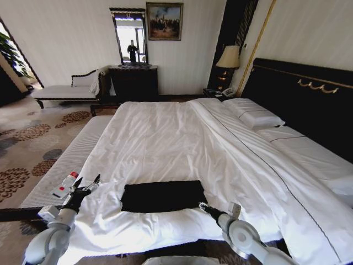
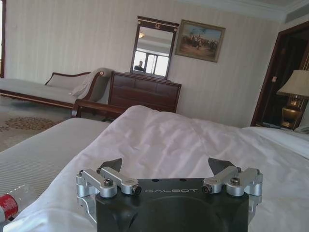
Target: Fold the clothes on the bed.
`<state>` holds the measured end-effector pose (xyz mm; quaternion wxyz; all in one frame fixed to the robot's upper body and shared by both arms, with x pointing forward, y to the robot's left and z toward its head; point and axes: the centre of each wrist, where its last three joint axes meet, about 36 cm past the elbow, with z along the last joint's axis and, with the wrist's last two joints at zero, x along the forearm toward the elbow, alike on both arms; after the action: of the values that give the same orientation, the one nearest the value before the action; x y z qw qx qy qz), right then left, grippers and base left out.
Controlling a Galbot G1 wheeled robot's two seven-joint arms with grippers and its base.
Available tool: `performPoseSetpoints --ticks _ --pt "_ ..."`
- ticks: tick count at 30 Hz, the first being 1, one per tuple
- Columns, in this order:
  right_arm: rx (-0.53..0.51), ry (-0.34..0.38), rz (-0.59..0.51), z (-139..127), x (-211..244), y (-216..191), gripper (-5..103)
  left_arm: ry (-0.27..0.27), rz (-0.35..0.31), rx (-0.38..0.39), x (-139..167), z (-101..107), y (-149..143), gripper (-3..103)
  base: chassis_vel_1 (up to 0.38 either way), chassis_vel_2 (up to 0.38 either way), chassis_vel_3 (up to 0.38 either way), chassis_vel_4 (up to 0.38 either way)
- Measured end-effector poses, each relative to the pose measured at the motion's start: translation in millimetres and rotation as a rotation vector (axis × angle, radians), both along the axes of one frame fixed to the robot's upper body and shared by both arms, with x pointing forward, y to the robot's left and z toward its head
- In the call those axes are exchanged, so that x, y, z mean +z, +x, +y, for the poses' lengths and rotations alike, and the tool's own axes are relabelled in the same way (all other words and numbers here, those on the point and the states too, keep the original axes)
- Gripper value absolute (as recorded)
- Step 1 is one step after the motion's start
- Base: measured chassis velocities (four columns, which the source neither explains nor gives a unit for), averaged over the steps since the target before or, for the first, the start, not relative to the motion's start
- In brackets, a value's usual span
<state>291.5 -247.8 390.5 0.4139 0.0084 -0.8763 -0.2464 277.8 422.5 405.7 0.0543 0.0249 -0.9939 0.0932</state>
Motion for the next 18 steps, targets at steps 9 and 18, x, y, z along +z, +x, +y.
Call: performPoseSetpoints --ticks 9,18 --pt "0.008 -0.006 -0.007 0.7 3.4 -2.5 23 0.001 -0.002 0.008 -3.0 1.8 -0.2 100 0.0 0.0 0.0 0.0" --pt "0.012 -0.037 -0.024 -1.9 5.1 -2.9 1 -0.005 -0.005 0.005 -7.6 -2.0 0.8 100 0.0 0.0 0.0 0.0"
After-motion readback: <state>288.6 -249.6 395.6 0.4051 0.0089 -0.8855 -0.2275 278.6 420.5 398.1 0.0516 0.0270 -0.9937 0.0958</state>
